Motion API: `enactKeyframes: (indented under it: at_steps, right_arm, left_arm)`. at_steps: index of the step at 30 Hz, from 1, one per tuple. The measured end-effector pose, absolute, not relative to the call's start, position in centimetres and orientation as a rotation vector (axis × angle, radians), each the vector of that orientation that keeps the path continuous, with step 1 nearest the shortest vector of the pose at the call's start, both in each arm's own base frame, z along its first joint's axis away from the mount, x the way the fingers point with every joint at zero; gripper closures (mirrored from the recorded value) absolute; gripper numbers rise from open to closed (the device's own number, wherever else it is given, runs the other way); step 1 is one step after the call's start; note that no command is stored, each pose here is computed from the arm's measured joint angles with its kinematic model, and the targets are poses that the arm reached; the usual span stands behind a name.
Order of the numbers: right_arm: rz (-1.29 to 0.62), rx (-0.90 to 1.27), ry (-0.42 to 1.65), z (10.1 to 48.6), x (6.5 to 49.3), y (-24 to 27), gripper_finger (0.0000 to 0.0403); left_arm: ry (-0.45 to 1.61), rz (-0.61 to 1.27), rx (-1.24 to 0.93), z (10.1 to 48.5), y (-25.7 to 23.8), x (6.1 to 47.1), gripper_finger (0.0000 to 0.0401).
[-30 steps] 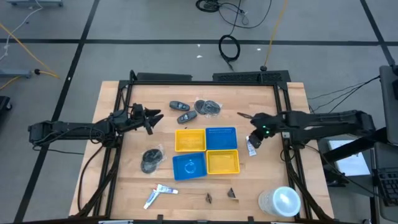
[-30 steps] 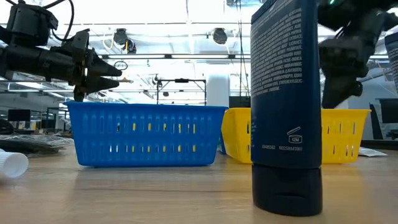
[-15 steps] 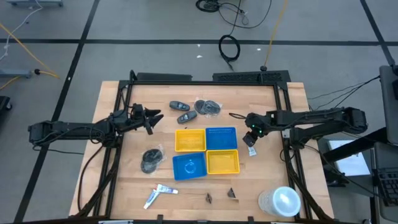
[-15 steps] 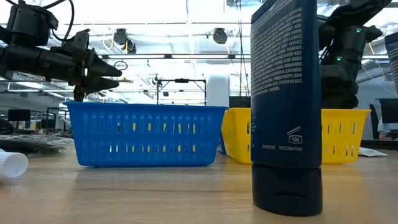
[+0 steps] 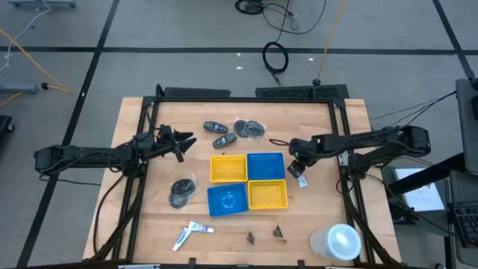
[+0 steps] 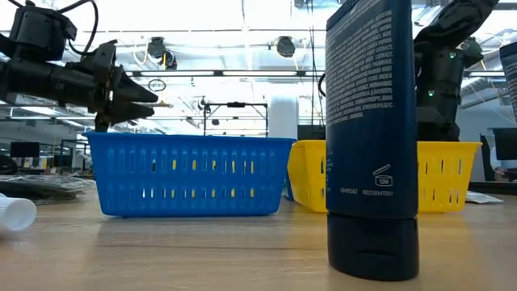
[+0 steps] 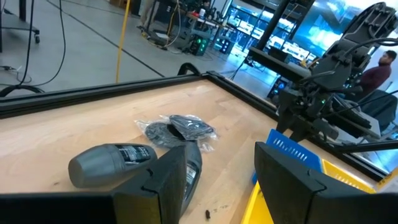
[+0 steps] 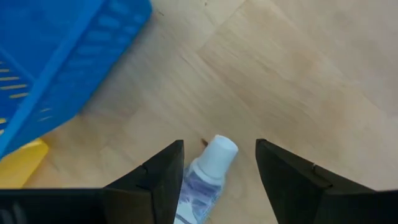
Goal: Pick & Place Travel size toiletries
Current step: Put the right toothpaste into the top right blue bin
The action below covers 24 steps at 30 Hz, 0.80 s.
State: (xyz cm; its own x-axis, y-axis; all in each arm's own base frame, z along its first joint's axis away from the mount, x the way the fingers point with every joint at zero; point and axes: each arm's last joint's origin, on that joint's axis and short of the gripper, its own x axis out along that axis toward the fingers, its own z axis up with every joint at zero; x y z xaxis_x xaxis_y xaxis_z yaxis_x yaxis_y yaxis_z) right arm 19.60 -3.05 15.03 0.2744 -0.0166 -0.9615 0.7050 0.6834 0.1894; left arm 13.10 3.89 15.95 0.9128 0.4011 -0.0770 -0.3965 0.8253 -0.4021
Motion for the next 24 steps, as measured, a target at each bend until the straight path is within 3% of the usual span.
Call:
enactKeyframes:
  at_steps: [12,24]
  right_arm:
    - [-0.555,0.687,1.247,14.04,20.04,-3.12,0.0241]
    - [-0.562,0.684,1.254,14.01,19.95,-3.14,0.0362]
  left_arm:
    - [0.017,0.429,-0.426,15.68,3.88,13.08,0.0215]
    - [0.016,0.430,-0.426,15.69,3.89,13.08,0.0215]
